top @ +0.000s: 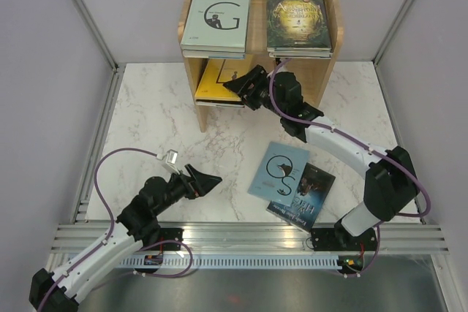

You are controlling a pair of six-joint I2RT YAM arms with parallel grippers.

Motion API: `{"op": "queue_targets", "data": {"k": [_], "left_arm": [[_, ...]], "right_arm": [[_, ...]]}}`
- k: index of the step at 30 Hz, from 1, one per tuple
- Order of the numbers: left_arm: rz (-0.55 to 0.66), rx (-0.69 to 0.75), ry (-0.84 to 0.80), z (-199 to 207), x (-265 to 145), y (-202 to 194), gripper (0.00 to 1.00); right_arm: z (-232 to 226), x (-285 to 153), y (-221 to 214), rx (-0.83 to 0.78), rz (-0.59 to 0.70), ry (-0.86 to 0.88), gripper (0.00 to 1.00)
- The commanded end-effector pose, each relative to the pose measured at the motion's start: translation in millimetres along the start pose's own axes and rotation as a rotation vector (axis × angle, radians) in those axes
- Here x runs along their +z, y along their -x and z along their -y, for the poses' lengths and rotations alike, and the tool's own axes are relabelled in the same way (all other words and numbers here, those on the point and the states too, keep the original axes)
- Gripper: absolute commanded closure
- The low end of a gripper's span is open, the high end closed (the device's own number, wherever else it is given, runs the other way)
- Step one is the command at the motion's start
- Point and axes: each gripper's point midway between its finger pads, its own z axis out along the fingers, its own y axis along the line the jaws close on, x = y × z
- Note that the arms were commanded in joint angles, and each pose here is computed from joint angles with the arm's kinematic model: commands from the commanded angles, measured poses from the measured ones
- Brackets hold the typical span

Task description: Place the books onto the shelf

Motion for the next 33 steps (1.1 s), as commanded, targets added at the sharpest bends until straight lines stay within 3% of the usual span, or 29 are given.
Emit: {"op": "queue_targets", "data": {"k": [1, 2, 4, 13, 22, 25, 31, 33], "left_arm": [[-0.018, 0.031, 0.021, -21, 3, -14, 0.0], [-0.019, 0.031, 0.02, -21, 3, -14, 0.0], [-0.021, 0.031, 0.02, -21, 2, -14, 0.0], [-0.021, 0.028, 0.023, -22, 3, -15, 0.0], [-0.026, 0.03, 0.028, -22, 4, -15, 0.0], [-0.04, 0.039, 0.033, -21, 5, -15, 0.0], [-0.146, 0.075, 0.064, -17, 23, -22, 0.0], [-0.17, 0.094, 0.042, -6, 32, -19, 0.0]], "right_arm": [[-35, 1, 18, -0.03, 0.017, 0.088, 0.3], [-32, 2, 18, -0.032, 0.01, 0.074, 0.15], [-23, 4, 15, -0.056, -0.011, 0.023, 0.02], [23, -32, 43, -0.203, 0.075, -0.319, 0.02], [36, -59, 46, -0.275, 0.069, -0.426, 0.02], [35, -93, 49, -0.283, 0.1, -0.433, 0.02], [77, -179, 40, -0.328, 0.124, -0.574, 0.02], [115, -197, 20, -0.331, 0.078, -0.651, 0.02]]}}
